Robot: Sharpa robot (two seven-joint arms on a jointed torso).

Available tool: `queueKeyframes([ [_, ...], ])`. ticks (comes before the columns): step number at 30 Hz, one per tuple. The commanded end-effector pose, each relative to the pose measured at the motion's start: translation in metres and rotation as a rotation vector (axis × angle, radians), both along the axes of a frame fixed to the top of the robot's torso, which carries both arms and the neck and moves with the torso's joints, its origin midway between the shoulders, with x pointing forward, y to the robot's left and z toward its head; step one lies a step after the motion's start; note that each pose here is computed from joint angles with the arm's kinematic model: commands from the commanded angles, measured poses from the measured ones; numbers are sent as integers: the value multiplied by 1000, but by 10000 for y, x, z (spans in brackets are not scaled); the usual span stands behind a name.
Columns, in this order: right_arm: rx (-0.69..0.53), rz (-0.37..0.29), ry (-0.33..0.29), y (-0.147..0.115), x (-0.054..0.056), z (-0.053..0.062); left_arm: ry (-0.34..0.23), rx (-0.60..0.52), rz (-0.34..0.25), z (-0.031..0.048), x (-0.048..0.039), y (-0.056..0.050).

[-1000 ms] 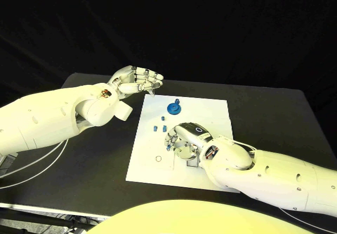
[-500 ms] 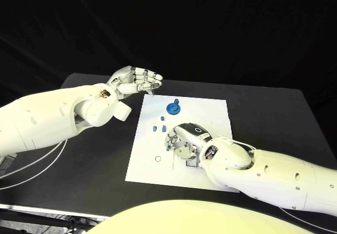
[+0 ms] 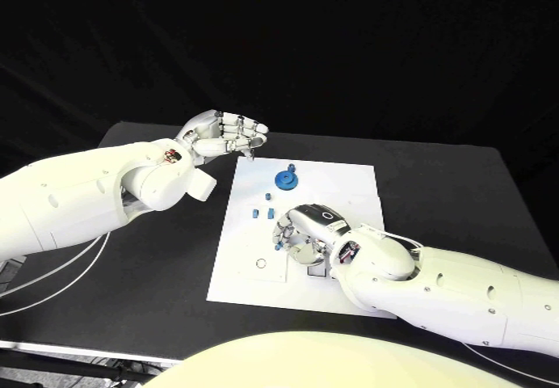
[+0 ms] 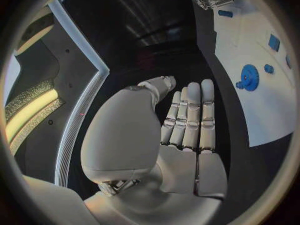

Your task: Assemble the parts on the task board

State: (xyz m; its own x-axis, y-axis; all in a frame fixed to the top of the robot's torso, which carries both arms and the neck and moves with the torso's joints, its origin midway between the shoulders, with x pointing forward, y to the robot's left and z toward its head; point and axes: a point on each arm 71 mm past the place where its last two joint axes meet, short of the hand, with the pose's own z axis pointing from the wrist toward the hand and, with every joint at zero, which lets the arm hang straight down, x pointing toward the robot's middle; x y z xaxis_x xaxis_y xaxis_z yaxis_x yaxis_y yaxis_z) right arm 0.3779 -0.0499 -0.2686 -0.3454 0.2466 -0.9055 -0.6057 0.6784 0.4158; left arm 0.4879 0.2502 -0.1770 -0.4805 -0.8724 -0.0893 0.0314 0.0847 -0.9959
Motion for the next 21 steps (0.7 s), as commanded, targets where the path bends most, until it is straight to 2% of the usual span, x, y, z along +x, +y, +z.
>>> queueKeyframes([
  [1,-8,2,-8,5,-4,-2,3,-10,-19,5,-5,-21],
  [21,-76,25,23,55,-22,-59,9,-9,-26,1,-9,-29],
])
